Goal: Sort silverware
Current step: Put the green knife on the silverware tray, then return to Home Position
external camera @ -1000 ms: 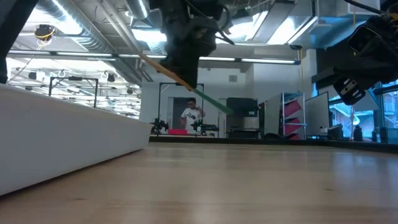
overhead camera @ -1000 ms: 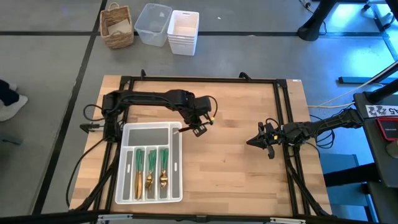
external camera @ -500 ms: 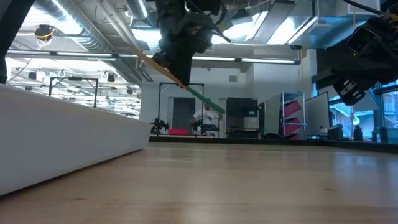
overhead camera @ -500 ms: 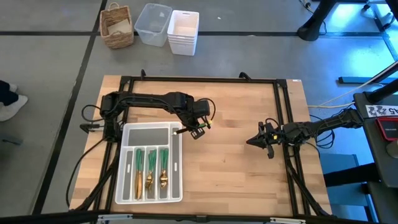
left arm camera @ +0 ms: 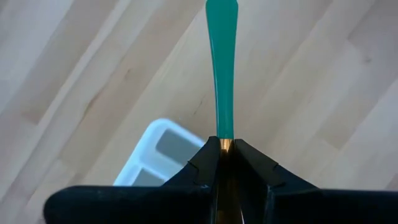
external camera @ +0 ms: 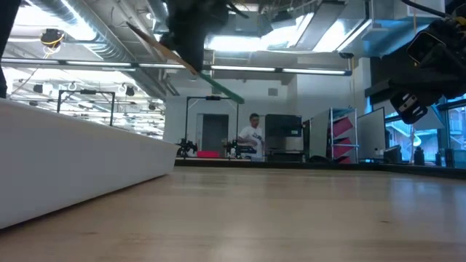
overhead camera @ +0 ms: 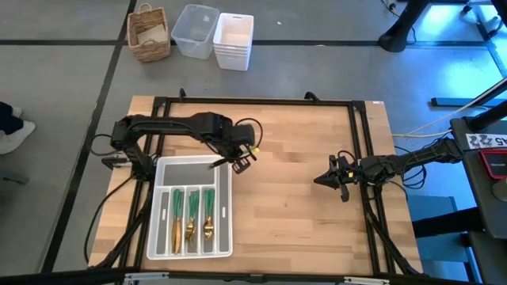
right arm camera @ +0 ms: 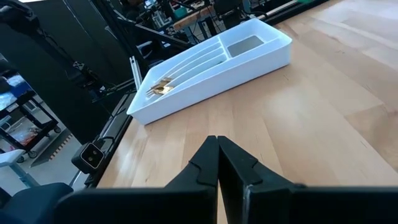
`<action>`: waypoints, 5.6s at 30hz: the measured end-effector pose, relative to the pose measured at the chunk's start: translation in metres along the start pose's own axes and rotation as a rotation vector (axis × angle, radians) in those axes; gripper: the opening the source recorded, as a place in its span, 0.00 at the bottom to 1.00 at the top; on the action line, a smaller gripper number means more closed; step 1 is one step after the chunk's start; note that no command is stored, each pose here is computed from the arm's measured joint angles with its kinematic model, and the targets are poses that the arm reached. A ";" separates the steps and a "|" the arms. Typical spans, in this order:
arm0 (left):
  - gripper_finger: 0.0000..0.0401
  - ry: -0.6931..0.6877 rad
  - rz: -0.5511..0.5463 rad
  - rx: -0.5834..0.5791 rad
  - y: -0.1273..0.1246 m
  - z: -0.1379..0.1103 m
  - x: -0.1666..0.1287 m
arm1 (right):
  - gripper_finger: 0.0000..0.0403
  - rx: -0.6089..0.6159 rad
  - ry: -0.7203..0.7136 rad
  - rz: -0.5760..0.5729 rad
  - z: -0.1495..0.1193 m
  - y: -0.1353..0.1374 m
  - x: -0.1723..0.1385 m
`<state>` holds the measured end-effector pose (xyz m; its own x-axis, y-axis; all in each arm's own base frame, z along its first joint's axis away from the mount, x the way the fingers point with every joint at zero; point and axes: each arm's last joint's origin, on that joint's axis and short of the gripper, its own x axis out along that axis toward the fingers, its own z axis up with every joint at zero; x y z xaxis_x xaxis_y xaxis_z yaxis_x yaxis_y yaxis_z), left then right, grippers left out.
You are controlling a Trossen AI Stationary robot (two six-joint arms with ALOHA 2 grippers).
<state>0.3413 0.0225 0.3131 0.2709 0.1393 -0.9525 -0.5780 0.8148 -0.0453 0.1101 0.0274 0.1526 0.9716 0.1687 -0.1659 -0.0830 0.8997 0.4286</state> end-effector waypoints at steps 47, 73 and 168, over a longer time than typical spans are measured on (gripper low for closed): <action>0.08 -0.027 0.220 -0.635 -0.080 -0.281 -0.011 | 0.01 0.000 -0.001 -0.001 0.000 0.000 0.000; 0.08 0.002 0.478 -0.601 -0.100 -0.302 0.069 | 0.01 0.000 -0.002 -0.001 0.000 0.000 0.000; 0.01 -1.385 -0.497 0.387 0.126 -0.238 0.055 | 0.01 0.000 0.000 0.001 0.000 0.000 0.000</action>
<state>0.0996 -0.0013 0.1835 0.9848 0.0373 0.1699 -0.0418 0.9989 0.0225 0.1101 0.0274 0.1528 0.9716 0.1698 -0.1650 -0.0843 0.8994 0.4289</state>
